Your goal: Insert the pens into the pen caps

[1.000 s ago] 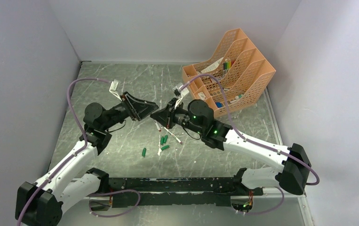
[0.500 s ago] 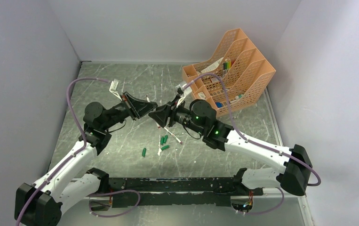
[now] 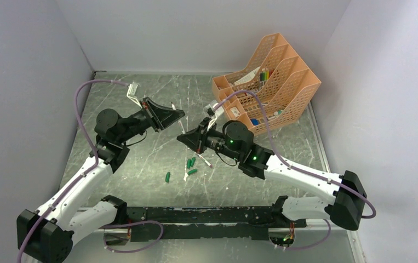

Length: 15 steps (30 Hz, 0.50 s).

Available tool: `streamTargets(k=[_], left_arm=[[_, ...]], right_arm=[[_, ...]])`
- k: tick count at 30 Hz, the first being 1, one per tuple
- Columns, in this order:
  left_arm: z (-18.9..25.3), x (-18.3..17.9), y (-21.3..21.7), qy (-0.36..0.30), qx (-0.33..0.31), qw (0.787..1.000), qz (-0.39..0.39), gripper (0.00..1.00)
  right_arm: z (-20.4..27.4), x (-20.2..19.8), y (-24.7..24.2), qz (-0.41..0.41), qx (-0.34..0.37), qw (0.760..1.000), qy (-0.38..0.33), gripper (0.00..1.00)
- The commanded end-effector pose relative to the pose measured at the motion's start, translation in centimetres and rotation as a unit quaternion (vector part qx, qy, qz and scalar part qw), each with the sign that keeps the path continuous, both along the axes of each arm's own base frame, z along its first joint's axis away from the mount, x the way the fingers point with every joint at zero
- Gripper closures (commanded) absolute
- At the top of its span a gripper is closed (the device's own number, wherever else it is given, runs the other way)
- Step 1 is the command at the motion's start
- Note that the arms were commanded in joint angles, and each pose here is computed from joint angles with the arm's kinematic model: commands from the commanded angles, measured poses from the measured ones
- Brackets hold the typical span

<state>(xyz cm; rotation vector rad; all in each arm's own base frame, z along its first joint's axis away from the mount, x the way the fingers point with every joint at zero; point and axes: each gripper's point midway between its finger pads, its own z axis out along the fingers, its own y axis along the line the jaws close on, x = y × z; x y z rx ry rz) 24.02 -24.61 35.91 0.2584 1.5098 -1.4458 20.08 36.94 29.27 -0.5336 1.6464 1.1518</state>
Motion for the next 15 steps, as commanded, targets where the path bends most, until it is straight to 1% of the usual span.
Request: streamTargets(k=[1,2,3,5,6,7,8,10,15], left_arm=[[0.9,-0.5,-0.2,-0.017,0.01,1.0,-0.013,0.93],[0.4,-0.4,-0.1,-0.009,0.016,1.0,-0.007,0.9],[0.1,-0.2,0.0,-0.003,0.021,1.0,0.0,0.84],[-0.4,0.0,0.2,0.004,0.025,1.0,0.011,0.65],[-0.5,-0.2,0.3,0.005,0.022,1.0,0.011,0.57],[-0.4,-0.4,0.3,0.002,0.017,1.0,0.007,0.5],[-0.3,-0.7,0.3,-0.002,0.012,1.0,0.002,0.46],[0.0,-1.1,0.2,-0.004,-0.001,1.0,-0.007,0.43],[0.4,-1.2,0.6,-0.009,-0.017,1.0,0.008,0.44]], right_arm=[[1.1,0.0,-0.4,0.0,0.013,1.0,-0.014,1.0],[1.3,0.0,-0.4,0.002,0.015,1.0,-0.016,1.0],[1.4,-0.1,-0.2,0.005,0.017,1.0,-0.018,1.0],[1.8,-0.1,-0.1,0.008,0.026,0.999,-0.021,1.0],[1.9,-0.2,0.1,0.011,0.03,0.999,-0.022,1.0],[2.2,-0.1,0.3,0.011,0.036,0.999,-0.024,1.0],[2.4,-0.1,0.4,0.012,0.041,0.999,-0.024,1.0],[3.0,0.1,0.7,0.011,0.052,0.998,-0.028,1.0],[4.7,0.5,1.5,0.013,0.076,0.996,-0.035,1.0]])
